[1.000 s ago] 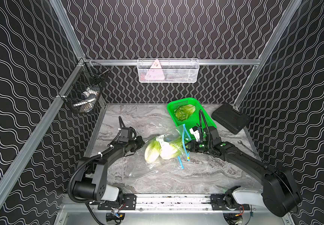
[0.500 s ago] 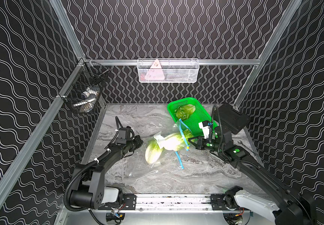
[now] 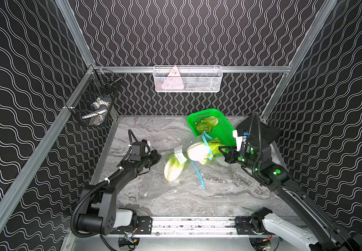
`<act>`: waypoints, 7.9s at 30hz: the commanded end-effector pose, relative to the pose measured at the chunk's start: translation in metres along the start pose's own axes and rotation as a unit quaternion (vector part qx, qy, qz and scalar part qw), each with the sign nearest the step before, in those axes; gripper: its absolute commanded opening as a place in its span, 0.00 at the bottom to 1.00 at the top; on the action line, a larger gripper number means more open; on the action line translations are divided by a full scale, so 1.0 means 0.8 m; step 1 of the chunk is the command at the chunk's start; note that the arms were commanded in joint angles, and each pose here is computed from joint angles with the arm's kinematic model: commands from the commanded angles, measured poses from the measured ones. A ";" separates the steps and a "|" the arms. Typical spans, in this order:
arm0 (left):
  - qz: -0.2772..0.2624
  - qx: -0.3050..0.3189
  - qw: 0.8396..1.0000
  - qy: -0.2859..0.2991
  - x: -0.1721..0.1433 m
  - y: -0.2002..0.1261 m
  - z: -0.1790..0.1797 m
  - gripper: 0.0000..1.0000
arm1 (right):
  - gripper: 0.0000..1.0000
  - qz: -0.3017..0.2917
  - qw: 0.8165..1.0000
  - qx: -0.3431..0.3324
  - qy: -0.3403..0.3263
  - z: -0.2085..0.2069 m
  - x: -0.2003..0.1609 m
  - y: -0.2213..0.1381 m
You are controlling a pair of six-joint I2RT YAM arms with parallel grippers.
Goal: Open the zip-top bag and take out the chinese cabbages
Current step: Pick up the Chinese cabbage from the zipper food storage bag, then place the Chinese cabbage in the basket, then pick up the Chinese cabbage from the zipper food storage bag.
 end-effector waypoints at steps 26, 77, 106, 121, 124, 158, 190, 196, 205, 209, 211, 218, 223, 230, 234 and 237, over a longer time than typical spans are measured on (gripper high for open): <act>-0.028 0.055 0.998 -0.016 0.008 0.000 0.027 0.00 | 0.28 0.252 0.967 0.029 -0.025 0.012 -0.103 0.194; -0.065 0.083 0.993 -0.044 0.019 -0.017 0.049 0.00 | 0.00 -0.064 0.972 -0.130 -0.184 0.010 0.081 0.029; -0.060 0.069 0.995 -0.049 0.017 -0.013 0.048 0.00 | 0.00 -0.082 0.968 -0.238 0.009 -0.182 0.118 0.156; -0.063 0.070 0.995 -0.043 0.019 -0.016 0.046 0.00 | 0.59 -0.037 0.974 -0.223 0.007 -0.190 0.073 0.210; -0.064 0.070 0.995 -0.043 0.019 -0.016 0.046 0.00 | 0.67 -0.039 0.977 -0.211 0.006 -0.171 0.076 0.179; -0.054 0.059 0.996 -0.043 0.016 -0.010 0.046 0.00 | 0.07 0.203 0.974 0.092 0.044 -0.071 -0.088 0.190; -0.050 0.052 0.996 -0.052 0.012 -0.006 0.048 0.00 | 0.60 0.315 0.917 0.244 -0.006 0.072 -0.203 0.292; -0.047 0.048 0.996 -0.061 0.010 -0.003 0.048 0.00 | 0.65 0.306 0.917 0.256 -0.031 0.081 -0.212 0.295; -0.039 0.044 0.996 -0.068 0.006 0.002 0.050 0.00 | 0.60 0.297 0.921 0.249 -0.024 0.097 -0.241 0.334; -0.039 0.046 0.996 -0.067 0.007 0.001 0.050 0.00 | 0.40 0.296 0.921 0.254 -0.018 0.103 -0.239 0.334; -0.043 0.048 0.996 -0.065 0.008 -0.001 0.050 0.00 | 0.25 0.292 0.922 0.256 -0.019 0.105 -0.235 0.329; -0.051 0.047 0.995 -0.066 0.008 -0.005 0.049 0.00 | 0.00 0.299 0.926 0.229 -0.016 0.100 -0.220 0.312; -0.062 0.058 0.994 -0.062 0.010 -0.012 0.051 0.00 | 0.00 0.264 0.944 0.196 -0.032 0.084 -0.191 0.288; -0.066 0.062 0.994 -0.063 0.013 -0.013 0.054 0.00 | 0.00 0.229 0.964 0.130 -0.040 0.027 -0.155 0.245; -0.069 0.064 0.994 -0.064 0.013 -0.014 0.055 0.00 | 0.00 0.238 0.962 0.126 -0.039 0.010 -0.151 0.225; -0.066 0.063 0.994 -0.065 0.012 -0.013 0.055 0.00 | 0.00 0.251 0.958 0.130 -0.052 0.010 -0.154 0.218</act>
Point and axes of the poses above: each gripper's point midway between its finger pads, its own y axis out along the fingers, its own z axis along the line the jaws close on, x = y × z, the point moved 3 cm from there along -y, back along the fingers, and after that the axes turned 4 degrees about -y, right-handed, at the moved point
